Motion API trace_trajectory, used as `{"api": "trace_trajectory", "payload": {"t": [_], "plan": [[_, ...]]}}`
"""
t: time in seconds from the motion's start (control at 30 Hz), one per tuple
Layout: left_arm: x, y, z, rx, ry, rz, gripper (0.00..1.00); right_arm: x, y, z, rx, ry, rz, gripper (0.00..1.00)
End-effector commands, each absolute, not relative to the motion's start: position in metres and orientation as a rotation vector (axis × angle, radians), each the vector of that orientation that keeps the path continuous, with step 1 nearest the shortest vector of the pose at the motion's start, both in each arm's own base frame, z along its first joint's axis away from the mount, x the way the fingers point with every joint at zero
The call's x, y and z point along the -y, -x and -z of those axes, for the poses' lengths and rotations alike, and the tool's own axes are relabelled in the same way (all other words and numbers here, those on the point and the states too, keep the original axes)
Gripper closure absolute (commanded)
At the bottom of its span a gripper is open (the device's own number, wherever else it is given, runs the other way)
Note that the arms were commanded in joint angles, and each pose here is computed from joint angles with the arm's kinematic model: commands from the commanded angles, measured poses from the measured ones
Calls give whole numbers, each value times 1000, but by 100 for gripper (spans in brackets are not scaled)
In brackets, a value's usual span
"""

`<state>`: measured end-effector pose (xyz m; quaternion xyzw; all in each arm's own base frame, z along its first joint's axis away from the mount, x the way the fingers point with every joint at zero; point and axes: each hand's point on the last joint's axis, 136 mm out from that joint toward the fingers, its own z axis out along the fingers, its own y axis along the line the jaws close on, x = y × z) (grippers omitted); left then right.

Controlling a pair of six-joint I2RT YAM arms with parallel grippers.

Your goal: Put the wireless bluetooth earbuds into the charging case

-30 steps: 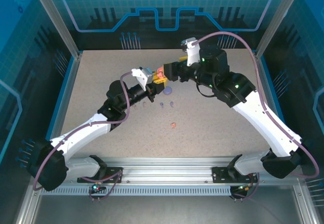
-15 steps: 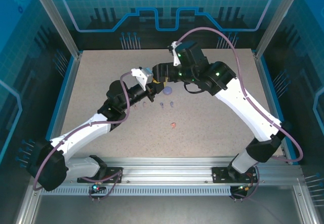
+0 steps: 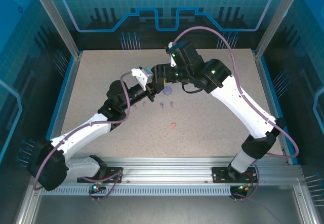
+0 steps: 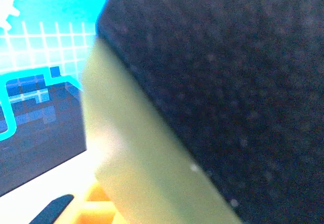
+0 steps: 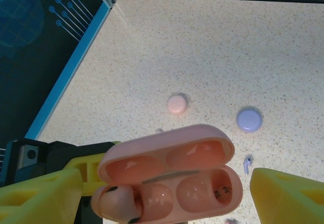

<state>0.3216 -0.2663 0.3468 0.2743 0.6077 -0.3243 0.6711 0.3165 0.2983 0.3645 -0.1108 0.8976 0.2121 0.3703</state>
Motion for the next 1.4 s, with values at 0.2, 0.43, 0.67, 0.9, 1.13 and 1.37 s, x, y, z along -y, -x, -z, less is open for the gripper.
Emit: {"api": "trace_trajectory", "payload": {"t": [0.2,0.43,0.67,0.9,1.13,1.37], "plan": [[264,-321,-364,-1309,-604,707,100,-279,-309,-367,-2299,271,-470,15],[264,-322,-364,-1310,-603,705,100,-258,-311,-367,-2300,225,-452,16],[263,-322,-365,-1307,-601,703,100,-246,-311,-363,-2307,193,-460,16],[264,-322,-364,-1308,-601,706,100,-247,-312,-359,-2309,188,-498,17],[264,-322,-363,-1309,-600,707,100,-257,-313,-365,-2284,221,-563,24],[264,-322,-362,-1311,-598,711,100,-277,-309,-384,-2205,318,-698,33]]}}
